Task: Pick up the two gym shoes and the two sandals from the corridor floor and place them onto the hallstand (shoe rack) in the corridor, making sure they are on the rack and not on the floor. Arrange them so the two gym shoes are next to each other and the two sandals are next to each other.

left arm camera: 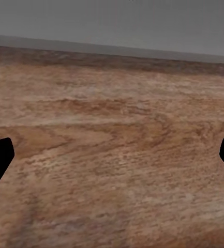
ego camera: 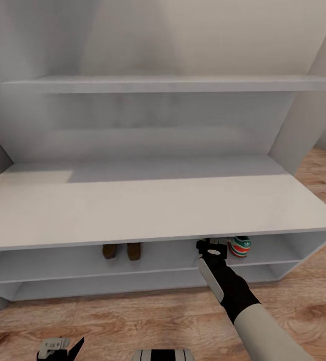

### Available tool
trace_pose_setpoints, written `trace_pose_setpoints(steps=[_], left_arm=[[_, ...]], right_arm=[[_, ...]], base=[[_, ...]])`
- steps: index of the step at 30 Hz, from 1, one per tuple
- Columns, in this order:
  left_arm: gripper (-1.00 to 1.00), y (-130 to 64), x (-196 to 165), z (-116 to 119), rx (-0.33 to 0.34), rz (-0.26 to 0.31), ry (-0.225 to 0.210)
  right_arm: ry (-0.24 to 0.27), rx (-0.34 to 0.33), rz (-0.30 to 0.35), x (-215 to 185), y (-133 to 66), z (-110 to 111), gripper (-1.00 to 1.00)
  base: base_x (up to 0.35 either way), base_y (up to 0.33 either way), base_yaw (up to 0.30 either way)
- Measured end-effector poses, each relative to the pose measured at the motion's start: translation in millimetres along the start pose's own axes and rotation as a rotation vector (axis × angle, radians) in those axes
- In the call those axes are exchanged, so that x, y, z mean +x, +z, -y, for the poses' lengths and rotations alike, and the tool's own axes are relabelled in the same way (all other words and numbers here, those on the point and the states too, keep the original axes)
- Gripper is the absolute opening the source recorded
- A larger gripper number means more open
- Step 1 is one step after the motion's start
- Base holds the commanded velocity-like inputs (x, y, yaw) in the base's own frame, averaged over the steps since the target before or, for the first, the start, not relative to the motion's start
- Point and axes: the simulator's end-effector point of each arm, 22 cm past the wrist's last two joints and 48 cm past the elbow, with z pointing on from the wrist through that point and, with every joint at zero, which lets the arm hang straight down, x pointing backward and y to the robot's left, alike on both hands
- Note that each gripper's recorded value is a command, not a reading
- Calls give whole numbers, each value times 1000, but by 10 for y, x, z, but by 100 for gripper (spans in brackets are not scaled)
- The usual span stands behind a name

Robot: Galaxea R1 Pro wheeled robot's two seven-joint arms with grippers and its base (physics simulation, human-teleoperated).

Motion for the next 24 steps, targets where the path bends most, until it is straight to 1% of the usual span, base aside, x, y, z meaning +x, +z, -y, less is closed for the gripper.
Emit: trace_pose_setpoints(steps=[2,3,13,15,18,24], left_arm=[[100,1,-2,0,0,0,0],[100,1,-3,0,0,0,0],[100,1,-2,0,0,0,0],[100,2,-2,0,0,0,0],[100,1,0,-2,0,0,0],[100,1,-1,-6,-1,0,0]], right_arm=[[0,0,0,0,0,0,-100],[0,0,0,0,0,0,100],[0,1,1,-2,-1,2,100],[0,1,0,-1,1,2,100],[0,1,0,2,2,1,100],[0,1,0,3,4,1,100]], base=[[1,-1,0],[0,0,0],[-1,0,0],[-101,0,0],[-227,0,0],[-311,0,0]])
